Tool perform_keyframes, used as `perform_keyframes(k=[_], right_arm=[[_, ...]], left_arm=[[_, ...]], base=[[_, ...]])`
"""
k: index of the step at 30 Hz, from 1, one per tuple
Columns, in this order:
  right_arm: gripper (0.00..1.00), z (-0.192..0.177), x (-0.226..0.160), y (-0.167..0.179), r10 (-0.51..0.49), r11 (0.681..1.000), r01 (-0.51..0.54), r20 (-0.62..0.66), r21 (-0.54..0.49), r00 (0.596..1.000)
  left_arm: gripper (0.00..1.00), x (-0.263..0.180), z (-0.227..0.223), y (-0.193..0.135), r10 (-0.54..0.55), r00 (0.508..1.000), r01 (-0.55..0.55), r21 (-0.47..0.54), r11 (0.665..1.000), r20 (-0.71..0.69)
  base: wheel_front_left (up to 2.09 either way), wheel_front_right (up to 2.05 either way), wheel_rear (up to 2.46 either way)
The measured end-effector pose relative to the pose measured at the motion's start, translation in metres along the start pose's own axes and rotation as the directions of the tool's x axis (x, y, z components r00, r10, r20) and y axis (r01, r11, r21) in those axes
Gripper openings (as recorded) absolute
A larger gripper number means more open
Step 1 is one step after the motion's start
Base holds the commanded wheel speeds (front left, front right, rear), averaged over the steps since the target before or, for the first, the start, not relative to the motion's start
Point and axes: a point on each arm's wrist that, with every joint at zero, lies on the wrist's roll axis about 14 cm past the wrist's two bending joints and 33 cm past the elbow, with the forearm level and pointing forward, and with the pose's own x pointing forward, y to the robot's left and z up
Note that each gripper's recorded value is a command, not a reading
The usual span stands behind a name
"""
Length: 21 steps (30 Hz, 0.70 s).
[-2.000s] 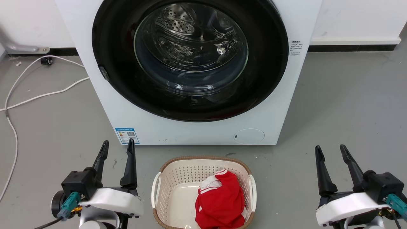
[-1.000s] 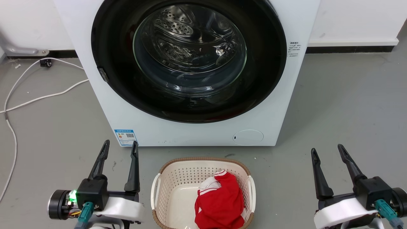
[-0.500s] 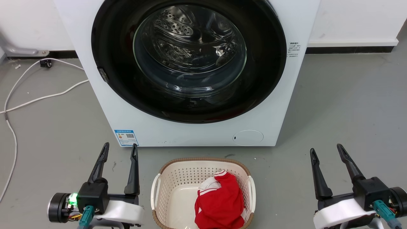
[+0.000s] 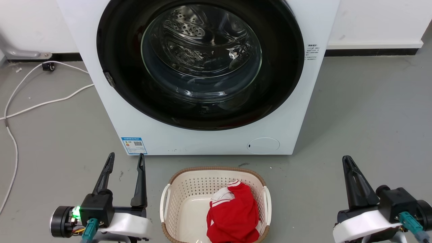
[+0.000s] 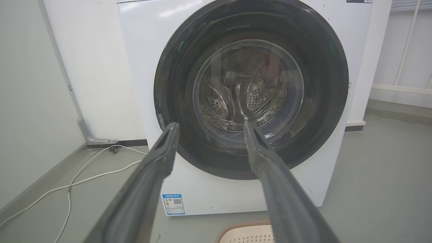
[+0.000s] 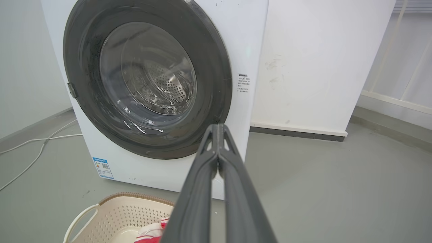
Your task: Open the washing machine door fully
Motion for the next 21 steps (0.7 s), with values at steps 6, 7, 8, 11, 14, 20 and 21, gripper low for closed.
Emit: perform_keyframes(k=[6,7,8,11,14,20,21], right_arm=[[0.00,0.002,-0.001,-0.010,-0.054,0.981,0.050,0.020,0.185,0.998],[0.00,0.002,-0.001,-0.015,-0.086,0.954,0.075,0.026,0.291,0.996],[0.00,0.001,-0.002,-0.021,-0.115,0.920,0.096,0.026,0.380,0.993],[0.00,0.005,0.000,-0.035,-0.200,0.777,0.130,0.045,0.615,0.979],[0.00,0.003,0.001,-0.053,-0.297,0.527,0.141,0.027,0.838,0.954],[0.00,0.001,0.010,-0.085,-0.412,0.126,0.082,-0.023,0.989,0.911],[0.00,0.002,0.014,-0.089,-0.416,0.081,0.066,-0.026,0.995,0.909]], left_arm=[[1.00,0.000,-0.001,0.001,0.004,1.000,-0.004,0.000,1.000,-0.002],[1.00,0.000,-0.001,0.001,0.002,1.000,-0.002,-0.002,1.000,-0.003],[1.00,0.000,-0.001,0.000,0.002,1.000,-0.002,-0.003,1.000,-0.003],[1.00,0.000,-0.001,0.000,0.003,1.000,-0.003,-0.006,1.000,-0.004],[1.00,0.000,-0.002,0.000,0.003,1.000,-0.003,-0.007,1.000,-0.006],[1.00,0.002,-0.005,0.000,0.003,1.000,-0.003,-0.011,1.000,-0.014],[1.00,0.002,-0.006,0.000,0.002,1.000,-0.002,-0.011,1.000,-0.016]], base=[[0.00,0.00,0.00],[0.00,0.00,0.00],[0.00,0.00,0.00],[0.00,0.00,0.00],[0.00,0.00,0.00],[0.00,0.00,0.00],[0.00,0.00,0.00]])
